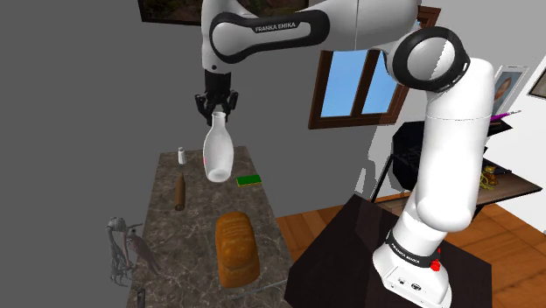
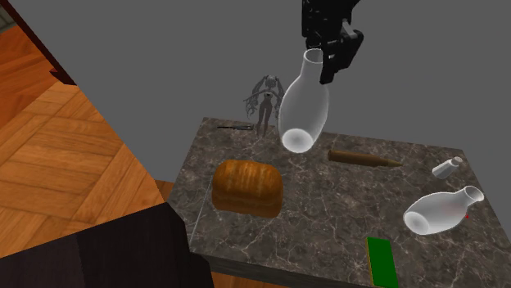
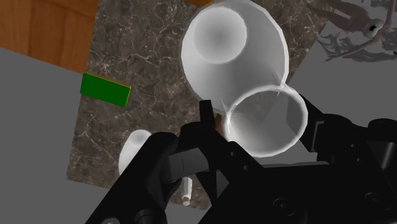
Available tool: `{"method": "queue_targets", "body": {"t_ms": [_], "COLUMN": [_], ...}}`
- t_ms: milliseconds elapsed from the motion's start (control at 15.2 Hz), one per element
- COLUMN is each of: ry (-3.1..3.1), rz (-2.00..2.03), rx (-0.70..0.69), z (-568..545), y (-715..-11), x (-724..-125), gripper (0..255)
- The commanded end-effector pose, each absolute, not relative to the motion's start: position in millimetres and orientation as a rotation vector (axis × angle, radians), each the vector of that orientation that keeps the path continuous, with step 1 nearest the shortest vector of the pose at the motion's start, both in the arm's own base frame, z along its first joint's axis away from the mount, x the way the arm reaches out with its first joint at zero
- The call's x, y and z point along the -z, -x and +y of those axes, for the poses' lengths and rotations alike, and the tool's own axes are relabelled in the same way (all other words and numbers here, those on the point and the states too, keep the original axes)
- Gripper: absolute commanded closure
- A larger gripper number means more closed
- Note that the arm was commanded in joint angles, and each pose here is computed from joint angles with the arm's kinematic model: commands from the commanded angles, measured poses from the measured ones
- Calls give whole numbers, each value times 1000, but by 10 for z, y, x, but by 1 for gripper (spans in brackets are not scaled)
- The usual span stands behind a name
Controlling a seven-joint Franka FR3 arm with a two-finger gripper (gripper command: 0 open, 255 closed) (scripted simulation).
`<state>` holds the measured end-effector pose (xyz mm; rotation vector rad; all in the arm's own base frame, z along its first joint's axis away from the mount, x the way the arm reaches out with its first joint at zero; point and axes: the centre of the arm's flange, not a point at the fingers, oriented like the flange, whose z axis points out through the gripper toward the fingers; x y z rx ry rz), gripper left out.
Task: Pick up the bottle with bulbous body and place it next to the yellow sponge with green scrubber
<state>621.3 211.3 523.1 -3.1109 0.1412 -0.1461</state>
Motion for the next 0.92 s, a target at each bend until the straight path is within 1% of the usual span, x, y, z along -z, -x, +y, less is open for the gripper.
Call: {"method": "queue_targets", "body": {"t_ms": [0, 660, 858], "ry": [3110, 3110, 3110], "rz": [139, 139, 139], "rx": [147, 147, 147], "z": [1847, 591, 591], "y": [-6290, -6658, -6658], "x": [-5231, -5238, -5080], "gripper": [255, 255, 255]}}
